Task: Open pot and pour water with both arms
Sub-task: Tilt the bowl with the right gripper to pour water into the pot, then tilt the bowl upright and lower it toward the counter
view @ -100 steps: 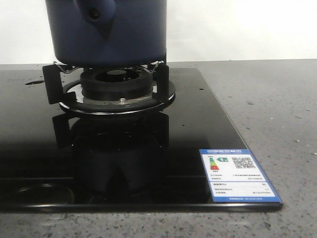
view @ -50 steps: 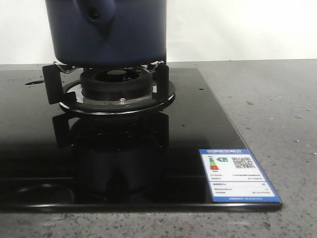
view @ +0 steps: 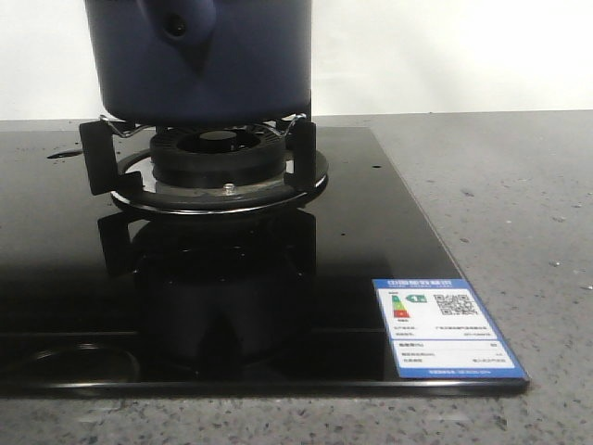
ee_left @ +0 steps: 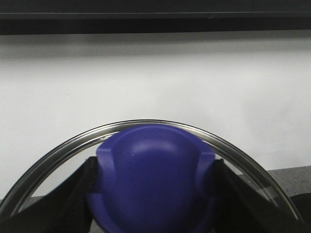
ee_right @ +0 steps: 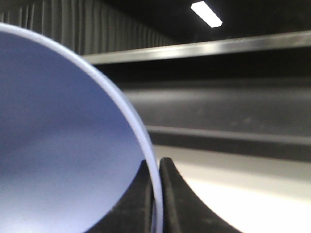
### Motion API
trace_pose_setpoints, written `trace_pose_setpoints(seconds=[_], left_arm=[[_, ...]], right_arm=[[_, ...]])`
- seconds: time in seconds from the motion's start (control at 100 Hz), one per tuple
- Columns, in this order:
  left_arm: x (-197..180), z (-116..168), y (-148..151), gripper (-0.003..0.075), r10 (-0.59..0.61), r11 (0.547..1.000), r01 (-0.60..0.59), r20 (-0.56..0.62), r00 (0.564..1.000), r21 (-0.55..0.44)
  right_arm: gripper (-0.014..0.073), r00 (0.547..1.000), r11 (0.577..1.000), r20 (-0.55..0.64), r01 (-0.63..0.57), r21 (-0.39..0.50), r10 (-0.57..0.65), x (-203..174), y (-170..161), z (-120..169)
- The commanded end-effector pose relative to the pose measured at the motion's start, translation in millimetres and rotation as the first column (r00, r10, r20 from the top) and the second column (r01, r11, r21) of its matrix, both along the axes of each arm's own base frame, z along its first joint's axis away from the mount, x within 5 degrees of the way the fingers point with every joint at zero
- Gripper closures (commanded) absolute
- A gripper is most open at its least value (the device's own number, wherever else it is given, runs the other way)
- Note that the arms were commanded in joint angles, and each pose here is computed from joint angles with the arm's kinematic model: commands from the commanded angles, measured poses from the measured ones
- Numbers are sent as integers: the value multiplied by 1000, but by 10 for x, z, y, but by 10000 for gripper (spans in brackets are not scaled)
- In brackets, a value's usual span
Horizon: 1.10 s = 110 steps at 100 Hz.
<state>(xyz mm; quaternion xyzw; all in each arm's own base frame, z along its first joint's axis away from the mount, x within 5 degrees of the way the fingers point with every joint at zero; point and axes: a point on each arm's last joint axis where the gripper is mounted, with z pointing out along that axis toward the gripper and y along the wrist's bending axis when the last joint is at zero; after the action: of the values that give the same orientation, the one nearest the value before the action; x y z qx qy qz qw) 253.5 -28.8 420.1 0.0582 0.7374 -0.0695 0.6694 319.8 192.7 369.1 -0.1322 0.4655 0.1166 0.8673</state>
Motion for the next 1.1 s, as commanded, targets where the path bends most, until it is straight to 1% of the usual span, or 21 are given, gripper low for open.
trace_pose_setpoints(seconds=[0.0, 0.35, 0.44, 0.52, 0.59, 0.72, 0.79, 0.89, 0.92, 0.93, 0.94, 0.96, 0.99, 1.0, 1.01, 1.03, 1.05, 1.06, 1.07, 1.08, 1.09], left_arm=[[-94, 255, 54, 405, 53, 998, -49, 128, 990, -32], [-94, 255, 54, 405, 53, 998, -49, 128, 990, -32], [-94, 255, 54, 405, 53, 998, -49, 128, 990, -34], [-94, 252, 51, 405, 50, 998, -46, 124, 991, -37], [-95, 247, 41, 405, 43, 998, -39, 117, 992, -39], [-99, 235, 11, 405, 24, 997, -16, 98, 995, -73], [-105, 233, -36, 405, 3, 997, 4, 96, 995, -76], [-125, 233, -161, 405, -48, 996, 55, 96, 994, -76], [-133, 235, -201, 405, -63, 995, 71, 97, 993, -76], [-134, 236, -210, 405, -66, 994, 74, 99, 993, -76], [-139, 236, -231, 405, -75, 994, 83, 99, 992, -76], [-145, 238, -260, 405, -86, 993, 94, 101, 991, -77], [-155, 239, -300, 405, -102, 991, 110, 102, 990, -77], [-157, 241, -309, 405, -104, 991, 112, 105, 989, -77], [-162, 241, -331, 405, -113, 990, 122, 104, 988, -77], [-171, 243, -362, 405, -126, 988, 134, 106, 986, -78], [-176, 246, -381, 405, -131, 987, 140, 110, 985, -79], [-183, 246, -404, 405, -141, 986, 150, 110, 984, -78], [-185, 250, -412, 405, -142, 985, 151, 113, 983, -79], [-191, 251, -432, 405, -150, 984, 159, 115, 982, -80], [-194, 252, -442, 405, -153, 983, 162, 116, 981, -80]], right_arm=[[658, 985, 997, 170, 3, 80, -16, -177, -99, 354], [658, 986, 997, 166, 3, 77, -15, -174, -97, 351], [658, 992, 999, 126, -4, 54, -3, -162, -84, 361], [658, 999, 1000, 42, -14, 8, 14, -152, -91, 391], [658, 999, 999, -23, -23, -26, 22, -167, -131, 487], [658, 997, 999, -73, -17, -46, 14, -265, -310, 788], [658, 989, 998, -148, -17, -63, 7, -317, -442, 968], [658, 952, 994, -306, -20, -108, -14, -374, -680, 1193], [658, 925, 991, -378, -31, -129, -21, -388, -752, 1227], [658, 924, 992, -381, -23, -128, -28, -398, -798, 1276], [658, 908, 990, -417, -34, -137, -27, -397, -809, 1262], [658, 899, 990, -437, -28, -135, -34, -404, -873, 1312], [658, 861, 987, -507, -39, -156, -46, -419, -948, 1324], [658, 857, 987, -512, -30, -155, -54, -428, -995, 1364], [658, 837, 986, -545, -40, -161, -55, -433, -1011, 1348], [658, 822, 986, -565, -30, -161, -68, -440, -1081, 1385], [658, 795, 985, -601, -26, -170, -83, -451, -1149, 1394], [658, 771, 984, -631, -33, -173, -85, -459, -1168, 1376], [658, 764, 985, -638, -21, -172, -95, -463, -1217, 1397], [658, 740, 984, -665, -27, -175, -98, -471, -1236, 1378], [658, 733, 984, -673, -24, -175, -101, -481, -1259, 1392]])
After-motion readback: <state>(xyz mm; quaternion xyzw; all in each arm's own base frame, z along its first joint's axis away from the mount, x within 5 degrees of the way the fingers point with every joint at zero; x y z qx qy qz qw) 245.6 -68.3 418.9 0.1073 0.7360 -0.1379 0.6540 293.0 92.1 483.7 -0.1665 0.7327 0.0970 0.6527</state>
